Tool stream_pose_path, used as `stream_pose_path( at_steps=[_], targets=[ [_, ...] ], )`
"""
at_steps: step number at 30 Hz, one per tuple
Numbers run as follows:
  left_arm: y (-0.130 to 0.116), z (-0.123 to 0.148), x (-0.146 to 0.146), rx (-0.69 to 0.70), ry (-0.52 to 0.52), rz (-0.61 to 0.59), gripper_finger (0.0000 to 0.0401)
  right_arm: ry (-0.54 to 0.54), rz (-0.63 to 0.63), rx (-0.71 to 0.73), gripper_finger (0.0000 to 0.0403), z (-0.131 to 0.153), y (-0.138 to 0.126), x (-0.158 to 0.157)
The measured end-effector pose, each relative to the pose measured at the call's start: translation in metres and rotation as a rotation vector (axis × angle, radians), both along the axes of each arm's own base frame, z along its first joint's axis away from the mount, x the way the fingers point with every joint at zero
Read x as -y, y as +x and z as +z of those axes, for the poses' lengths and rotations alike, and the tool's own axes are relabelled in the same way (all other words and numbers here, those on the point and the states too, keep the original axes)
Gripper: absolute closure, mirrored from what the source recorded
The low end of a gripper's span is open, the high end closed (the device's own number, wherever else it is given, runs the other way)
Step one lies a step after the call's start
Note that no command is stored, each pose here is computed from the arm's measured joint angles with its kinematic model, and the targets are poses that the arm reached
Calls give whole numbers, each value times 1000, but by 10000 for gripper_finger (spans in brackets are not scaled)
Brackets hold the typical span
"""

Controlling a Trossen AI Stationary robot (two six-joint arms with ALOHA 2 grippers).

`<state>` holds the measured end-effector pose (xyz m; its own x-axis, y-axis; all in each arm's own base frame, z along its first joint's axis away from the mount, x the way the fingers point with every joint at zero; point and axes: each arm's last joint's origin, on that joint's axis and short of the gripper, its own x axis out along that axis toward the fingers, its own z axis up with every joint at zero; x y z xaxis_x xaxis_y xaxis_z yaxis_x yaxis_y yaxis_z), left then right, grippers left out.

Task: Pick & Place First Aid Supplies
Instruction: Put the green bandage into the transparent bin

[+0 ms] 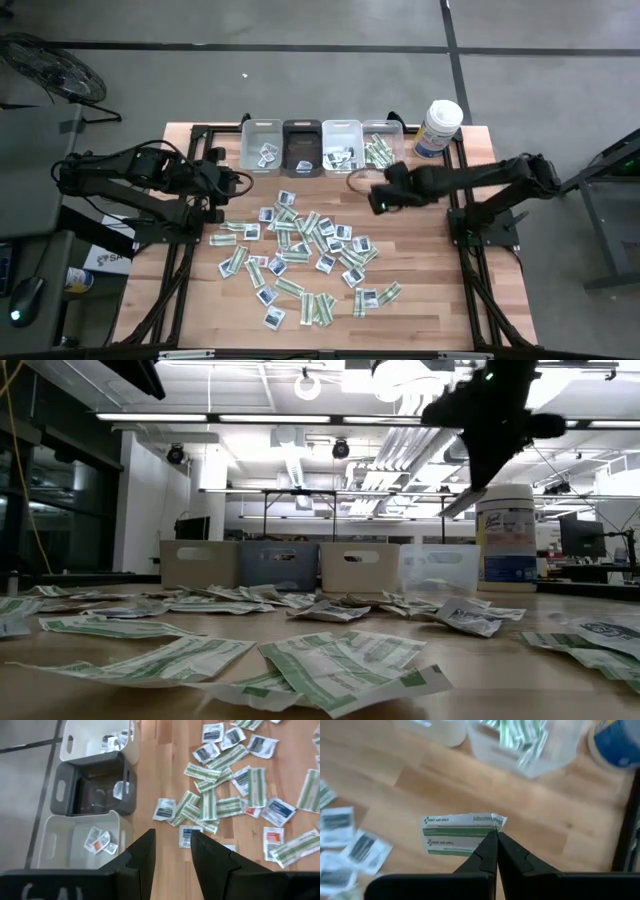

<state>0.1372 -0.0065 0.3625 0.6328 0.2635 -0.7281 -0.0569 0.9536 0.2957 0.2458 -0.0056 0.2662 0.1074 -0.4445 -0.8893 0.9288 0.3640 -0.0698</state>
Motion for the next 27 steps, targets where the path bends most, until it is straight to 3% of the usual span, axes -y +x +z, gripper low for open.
stream_pose_path(
  at_steps=[12,20,27],
  targets=[
    [0,0,-1,4,7,21,282,-94,198,-115,403,4,-4,104],
    [0,0,0,1,12,14,282,-114,508,-107,403,7,-23,167],
    [0,0,1,-5,-18,-15,282,-148,742,-45,403,2,-32,202]
  ],
)
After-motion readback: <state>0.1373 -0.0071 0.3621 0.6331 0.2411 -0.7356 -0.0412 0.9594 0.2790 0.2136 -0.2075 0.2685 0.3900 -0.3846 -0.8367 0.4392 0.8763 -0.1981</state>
